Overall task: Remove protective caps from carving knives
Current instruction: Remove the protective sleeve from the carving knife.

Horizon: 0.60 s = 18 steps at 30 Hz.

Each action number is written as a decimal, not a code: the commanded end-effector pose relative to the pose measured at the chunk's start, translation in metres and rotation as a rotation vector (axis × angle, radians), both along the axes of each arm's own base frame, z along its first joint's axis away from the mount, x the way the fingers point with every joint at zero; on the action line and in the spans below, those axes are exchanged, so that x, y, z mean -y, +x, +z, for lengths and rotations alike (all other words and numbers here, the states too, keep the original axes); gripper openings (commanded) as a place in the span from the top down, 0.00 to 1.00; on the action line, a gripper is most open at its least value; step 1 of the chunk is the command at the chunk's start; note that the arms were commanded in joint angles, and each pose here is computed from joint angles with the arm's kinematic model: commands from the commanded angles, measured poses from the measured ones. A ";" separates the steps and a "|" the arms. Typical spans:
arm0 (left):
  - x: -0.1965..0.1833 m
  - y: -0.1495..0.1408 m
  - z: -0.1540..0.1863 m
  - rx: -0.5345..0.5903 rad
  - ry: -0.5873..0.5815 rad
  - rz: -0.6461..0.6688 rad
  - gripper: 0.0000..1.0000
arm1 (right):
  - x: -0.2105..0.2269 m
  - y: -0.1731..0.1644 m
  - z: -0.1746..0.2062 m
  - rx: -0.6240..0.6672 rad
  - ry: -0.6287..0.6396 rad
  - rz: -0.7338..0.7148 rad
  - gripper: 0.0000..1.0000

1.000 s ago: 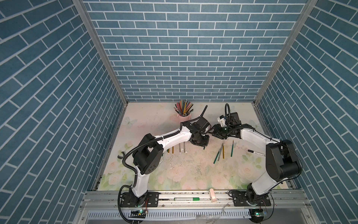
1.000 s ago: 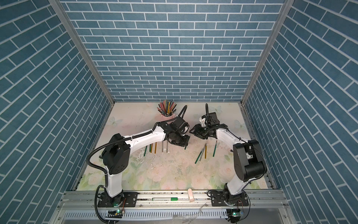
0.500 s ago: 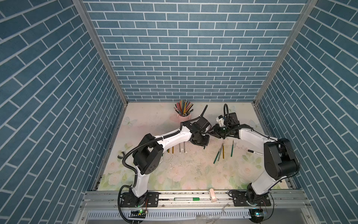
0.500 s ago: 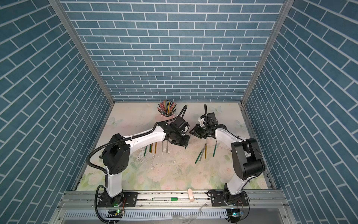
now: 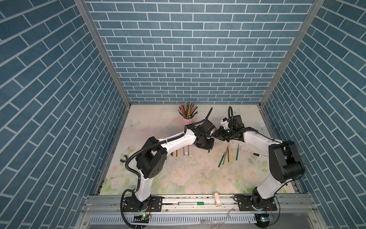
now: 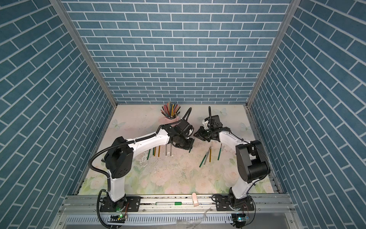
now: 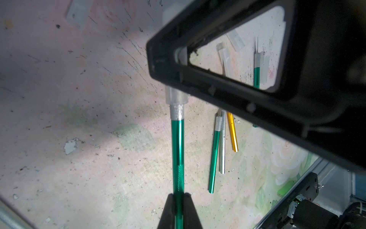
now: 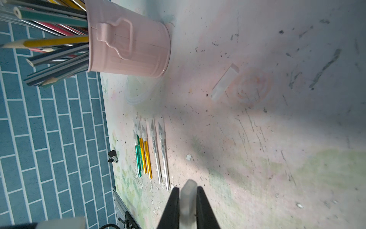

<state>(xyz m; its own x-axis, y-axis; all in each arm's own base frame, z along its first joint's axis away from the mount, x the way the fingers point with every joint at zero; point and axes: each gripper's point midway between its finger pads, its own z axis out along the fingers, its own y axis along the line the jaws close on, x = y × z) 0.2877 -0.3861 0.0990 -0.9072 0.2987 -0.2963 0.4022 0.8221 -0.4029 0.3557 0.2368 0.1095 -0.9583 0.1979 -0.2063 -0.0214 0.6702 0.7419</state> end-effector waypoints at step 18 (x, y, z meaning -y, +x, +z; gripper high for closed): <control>-0.010 -0.007 -0.013 -0.011 0.063 -0.014 0.92 | -0.005 0.022 0.011 0.022 -0.012 0.018 0.97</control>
<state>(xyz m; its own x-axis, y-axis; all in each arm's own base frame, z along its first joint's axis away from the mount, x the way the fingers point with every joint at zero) 0.2929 -0.3824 0.0946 -0.9045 0.2949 -0.3080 0.3999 0.8375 -0.3724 0.3647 0.2404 0.1104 -0.9651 0.1874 -0.1830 -0.0078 0.6777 0.7353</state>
